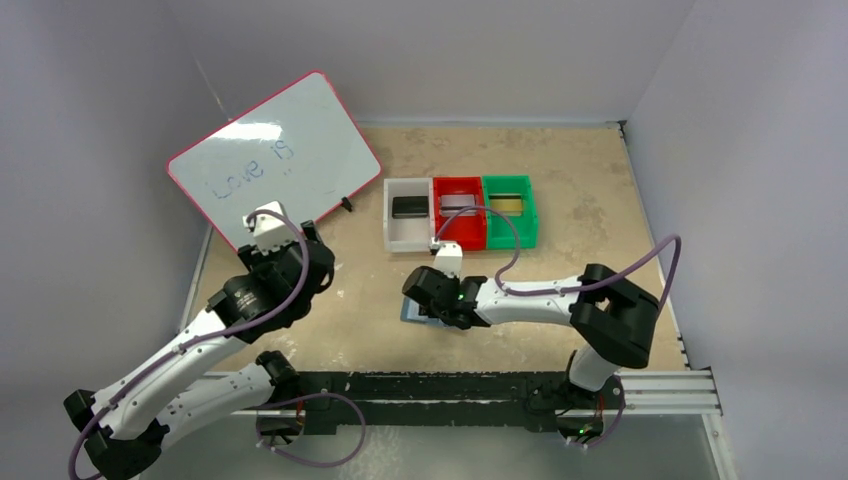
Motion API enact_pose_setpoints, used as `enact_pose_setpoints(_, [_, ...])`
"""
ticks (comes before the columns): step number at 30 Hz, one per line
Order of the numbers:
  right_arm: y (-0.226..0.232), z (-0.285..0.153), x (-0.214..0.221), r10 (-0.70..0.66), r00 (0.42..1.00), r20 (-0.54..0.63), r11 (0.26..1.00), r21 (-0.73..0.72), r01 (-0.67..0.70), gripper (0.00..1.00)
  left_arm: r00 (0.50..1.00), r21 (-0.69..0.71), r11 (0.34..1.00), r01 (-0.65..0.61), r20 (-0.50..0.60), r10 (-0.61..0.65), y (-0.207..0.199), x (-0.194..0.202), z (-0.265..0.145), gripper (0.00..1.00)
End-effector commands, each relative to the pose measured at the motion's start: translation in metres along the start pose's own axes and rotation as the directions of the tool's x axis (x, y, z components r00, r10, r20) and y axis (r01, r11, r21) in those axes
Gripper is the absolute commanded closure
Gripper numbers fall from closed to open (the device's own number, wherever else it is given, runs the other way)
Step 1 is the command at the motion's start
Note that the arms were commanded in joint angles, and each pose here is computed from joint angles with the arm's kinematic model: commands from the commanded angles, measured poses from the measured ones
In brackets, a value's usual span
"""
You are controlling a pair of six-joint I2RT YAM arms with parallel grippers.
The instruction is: Take the credit cards out of the card holder
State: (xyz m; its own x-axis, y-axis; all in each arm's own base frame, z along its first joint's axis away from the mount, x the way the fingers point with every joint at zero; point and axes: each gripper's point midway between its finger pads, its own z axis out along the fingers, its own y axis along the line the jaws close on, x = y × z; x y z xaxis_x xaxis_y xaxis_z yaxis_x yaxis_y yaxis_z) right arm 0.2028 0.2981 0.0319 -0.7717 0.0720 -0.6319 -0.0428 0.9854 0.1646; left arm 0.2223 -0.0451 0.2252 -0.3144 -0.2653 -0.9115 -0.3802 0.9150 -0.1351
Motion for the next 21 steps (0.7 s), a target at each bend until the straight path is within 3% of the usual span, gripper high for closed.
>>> enact_pose_setpoints(1, [0.014, -0.011, -0.008, 0.002, 1.0, 0.026, 0.994, -0.105, 0.001, 0.64, 1.0, 0.005, 1.0, 0.02, 0.006, -0.02, -0.003, -0.003, 0.0, 0.18])
enact_pose_setpoints(5, [0.014, -0.016, -0.009, 0.03, 0.998, 0.047, 0.986, -0.164, -0.022, 0.71, 0.998, 0.09, 0.995, 0.033, -0.059, -0.028, -0.023, 0.011, 0.0, 0.18])
enact_pose_setpoints(9, [0.018, -0.022, -0.01, 0.065, 0.995, 0.07, 0.964, -0.263, -0.045, 0.74, 0.986, 0.267, 0.959, 0.092, -0.156, -0.051, -0.067, 0.028, -0.006, 0.2])
enact_pose_setpoints(14, [0.019, -0.027, -0.013, 0.152, 0.987, 0.05, 0.903, -0.412, -0.119, 0.73, 0.953, 0.493, 0.851, 0.18, -0.301, -0.027, -0.13, 0.056, -0.022, 0.23])
enact_pose_setpoints(21, [-0.001, -0.023, -0.019, 0.26, 0.966, 0.02, 0.839, -0.499, -0.215, 0.72, 0.898, 0.612, 0.732, 0.3, -0.44, 0.0, -0.189, 0.101, -0.045, 0.27])
